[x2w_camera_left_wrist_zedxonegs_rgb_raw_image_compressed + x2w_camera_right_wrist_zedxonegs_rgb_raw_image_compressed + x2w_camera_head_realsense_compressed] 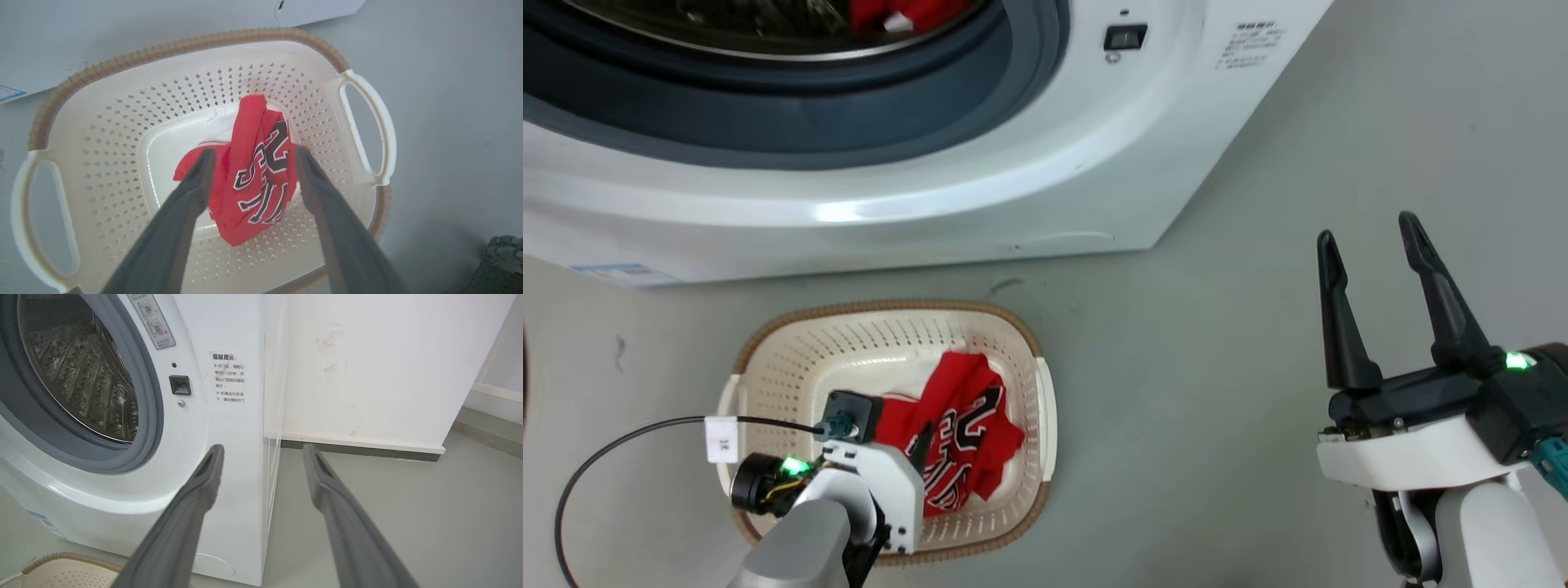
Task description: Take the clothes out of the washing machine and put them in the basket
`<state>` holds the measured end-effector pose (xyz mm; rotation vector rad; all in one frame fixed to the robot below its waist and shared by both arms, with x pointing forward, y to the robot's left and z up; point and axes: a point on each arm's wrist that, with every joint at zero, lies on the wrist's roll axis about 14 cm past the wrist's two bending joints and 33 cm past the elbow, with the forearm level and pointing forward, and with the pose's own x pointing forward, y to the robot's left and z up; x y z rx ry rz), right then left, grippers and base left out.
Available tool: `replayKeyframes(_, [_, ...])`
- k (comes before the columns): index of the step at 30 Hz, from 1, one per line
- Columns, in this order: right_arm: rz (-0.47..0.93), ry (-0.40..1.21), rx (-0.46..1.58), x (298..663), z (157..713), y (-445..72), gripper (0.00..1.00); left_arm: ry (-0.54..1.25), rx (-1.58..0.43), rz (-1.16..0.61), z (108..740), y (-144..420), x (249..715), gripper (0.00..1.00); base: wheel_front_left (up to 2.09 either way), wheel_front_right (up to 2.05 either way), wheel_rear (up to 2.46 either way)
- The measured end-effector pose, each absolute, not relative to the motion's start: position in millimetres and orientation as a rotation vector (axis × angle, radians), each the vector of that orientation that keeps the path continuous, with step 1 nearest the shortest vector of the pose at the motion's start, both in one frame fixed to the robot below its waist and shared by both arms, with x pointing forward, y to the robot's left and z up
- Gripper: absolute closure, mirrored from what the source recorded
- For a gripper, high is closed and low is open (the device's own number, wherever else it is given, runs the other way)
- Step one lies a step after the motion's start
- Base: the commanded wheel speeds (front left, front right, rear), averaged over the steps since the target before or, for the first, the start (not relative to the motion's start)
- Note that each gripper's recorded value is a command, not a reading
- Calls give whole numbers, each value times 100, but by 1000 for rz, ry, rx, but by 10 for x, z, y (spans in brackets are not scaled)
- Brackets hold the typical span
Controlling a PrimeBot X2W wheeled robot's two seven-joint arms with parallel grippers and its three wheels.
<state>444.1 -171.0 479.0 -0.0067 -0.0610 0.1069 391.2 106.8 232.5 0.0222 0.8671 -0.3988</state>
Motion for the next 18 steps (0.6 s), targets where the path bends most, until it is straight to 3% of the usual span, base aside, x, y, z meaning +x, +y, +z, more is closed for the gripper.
replayKeyframes(4, [106,-81,-10,4351,4898,-1707,0,715,-17,-360,2686,1064,4132,0,0,0,0])
replayKeyframes(18, [143,-132,1,4063,5159,-1564,0,336,-64,-245,3768,1247,4242,0,0,0,0])
